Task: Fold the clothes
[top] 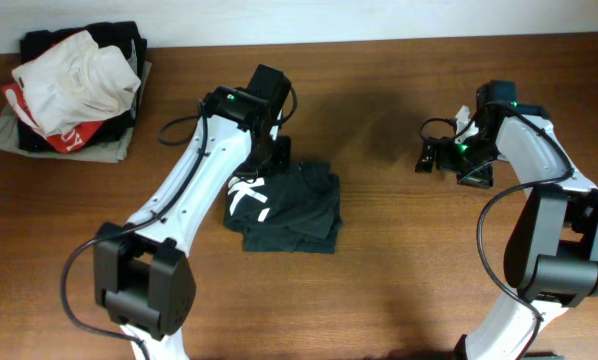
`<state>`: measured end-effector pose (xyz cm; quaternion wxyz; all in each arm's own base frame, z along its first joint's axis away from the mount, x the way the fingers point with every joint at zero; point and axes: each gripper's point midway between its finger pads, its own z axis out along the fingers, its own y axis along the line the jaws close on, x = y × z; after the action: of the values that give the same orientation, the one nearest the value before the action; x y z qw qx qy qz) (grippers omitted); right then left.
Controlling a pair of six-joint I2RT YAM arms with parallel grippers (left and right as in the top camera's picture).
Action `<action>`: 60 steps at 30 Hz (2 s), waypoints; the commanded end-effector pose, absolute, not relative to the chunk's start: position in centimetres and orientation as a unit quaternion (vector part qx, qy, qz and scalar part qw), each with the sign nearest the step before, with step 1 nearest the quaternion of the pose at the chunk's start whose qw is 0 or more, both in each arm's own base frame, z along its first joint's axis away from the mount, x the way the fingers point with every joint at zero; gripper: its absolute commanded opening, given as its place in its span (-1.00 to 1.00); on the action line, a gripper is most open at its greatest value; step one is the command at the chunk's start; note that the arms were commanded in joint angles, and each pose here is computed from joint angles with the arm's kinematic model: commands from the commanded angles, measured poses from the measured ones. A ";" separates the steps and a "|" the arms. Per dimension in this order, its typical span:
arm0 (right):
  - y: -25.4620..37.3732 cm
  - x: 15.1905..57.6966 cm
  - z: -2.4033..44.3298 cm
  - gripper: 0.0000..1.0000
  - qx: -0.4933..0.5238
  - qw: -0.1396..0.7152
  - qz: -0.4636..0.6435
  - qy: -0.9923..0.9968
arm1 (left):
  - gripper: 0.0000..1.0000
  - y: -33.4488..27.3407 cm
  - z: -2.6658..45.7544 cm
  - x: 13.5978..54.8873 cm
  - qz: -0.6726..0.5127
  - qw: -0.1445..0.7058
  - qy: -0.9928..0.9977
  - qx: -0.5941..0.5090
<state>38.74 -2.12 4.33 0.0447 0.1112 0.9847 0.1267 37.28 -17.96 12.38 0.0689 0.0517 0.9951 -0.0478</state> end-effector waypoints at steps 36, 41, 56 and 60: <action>-2.3 38.5 3.9 0.97 0.112 0.039 0.123 0.985 | -0.98 -26.9 14.7 34.5 -0.028 0.147 0.970 0.189; -2.3 38.5 3.9 0.97 0.112 0.039 0.123 0.985 | -0.87 -22.8 14.2 38.9 -0.060 0.150 0.981 0.112; -2.3 38.5 3.9 0.97 0.112 0.039 0.123 0.985 | -0.99 -30.1 3.3 34.3 -0.142 -0.021 0.978 0.152; -2.3 38.5 3.9 0.97 0.112 0.039 0.123 0.985 | -1.00 -32.5 4.0 32.9 -0.149 -0.013 0.967 0.208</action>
<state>38.75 -2.12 4.33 0.0450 0.1114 0.9846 0.1267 34.21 -29.64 2.86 -0.0183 0.1518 0.9805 -0.1235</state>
